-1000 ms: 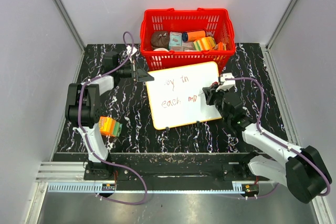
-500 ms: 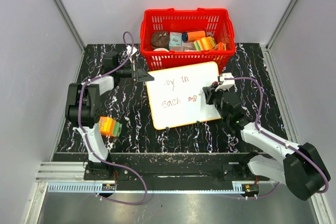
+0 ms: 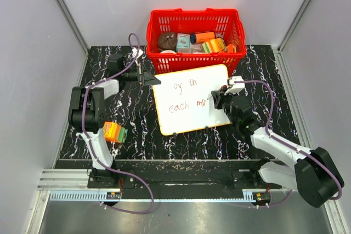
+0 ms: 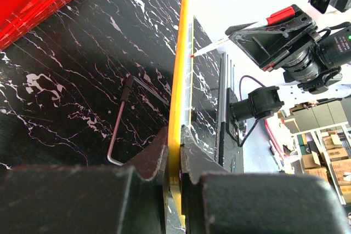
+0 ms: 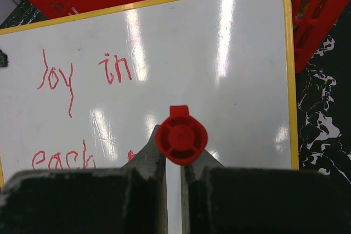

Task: Write a sentence on the whiteboard
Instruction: Write on the whiteboard with the whiteboard.

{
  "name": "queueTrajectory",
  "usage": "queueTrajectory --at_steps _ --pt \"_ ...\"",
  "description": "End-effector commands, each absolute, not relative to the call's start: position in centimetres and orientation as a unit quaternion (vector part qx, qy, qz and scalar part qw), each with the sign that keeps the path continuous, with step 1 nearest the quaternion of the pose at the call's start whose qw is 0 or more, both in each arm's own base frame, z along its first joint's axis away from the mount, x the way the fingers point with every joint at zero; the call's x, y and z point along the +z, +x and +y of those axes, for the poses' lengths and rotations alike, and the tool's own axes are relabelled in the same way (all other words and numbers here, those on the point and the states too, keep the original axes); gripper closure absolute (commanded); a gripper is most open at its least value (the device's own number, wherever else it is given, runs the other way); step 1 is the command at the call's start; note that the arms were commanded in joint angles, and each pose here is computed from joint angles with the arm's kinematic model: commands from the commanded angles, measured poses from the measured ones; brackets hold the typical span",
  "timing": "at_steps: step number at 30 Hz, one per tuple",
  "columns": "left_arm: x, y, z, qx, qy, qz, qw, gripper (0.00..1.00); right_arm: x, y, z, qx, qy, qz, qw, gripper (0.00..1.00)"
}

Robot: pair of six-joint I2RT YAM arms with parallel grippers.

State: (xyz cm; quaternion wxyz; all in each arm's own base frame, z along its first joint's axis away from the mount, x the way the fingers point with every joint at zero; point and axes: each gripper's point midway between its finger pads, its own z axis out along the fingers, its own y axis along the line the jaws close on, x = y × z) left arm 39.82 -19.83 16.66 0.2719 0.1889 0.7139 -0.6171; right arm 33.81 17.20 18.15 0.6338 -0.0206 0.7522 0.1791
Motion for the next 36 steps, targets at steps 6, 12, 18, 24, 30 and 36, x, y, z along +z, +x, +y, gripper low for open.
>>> queueTrajectory --at_steps 6,12,18,24,30,36 --pt "15.9 41.6 -19.5 -0.579 0.245 0.695 0.348 1.0 18.1 33.0 16.9 0.178 -0.014 0.759 0.626 1.0" --pt "15.9 41.6 -19.5 -0.579 0.246 0.695 0.348 1.0 17.2 32.4 16.8 0.18 -0.02 0.768 0.614 1.0" --pt "15.8 41.6 -19.5 -0.578 0.245 0.696 0.348 1.0 16.4 31.9 16.7 0.18 -0.023 0.776 0.604 1.0" --pt "15.7 41.4 -19.6 -0.58 0.246 0.696 0.345 1.0 17.0 32.3 16.7 0.181 -0.016 0.771 0.611 1.0" --pt "15.7 41.4 -19.7 -0.579 0.247 0.696 0.345 1.0 18.7 33.4 16.8 0.177 -0.007 0.757 0.628 1.0" --pt "15.8 41.4 -19.8 -0.579 0.248 0.696 0.345 1.0 19.7 34.2 17.3 0.179 -0.006 0.749 0.637 1.0"
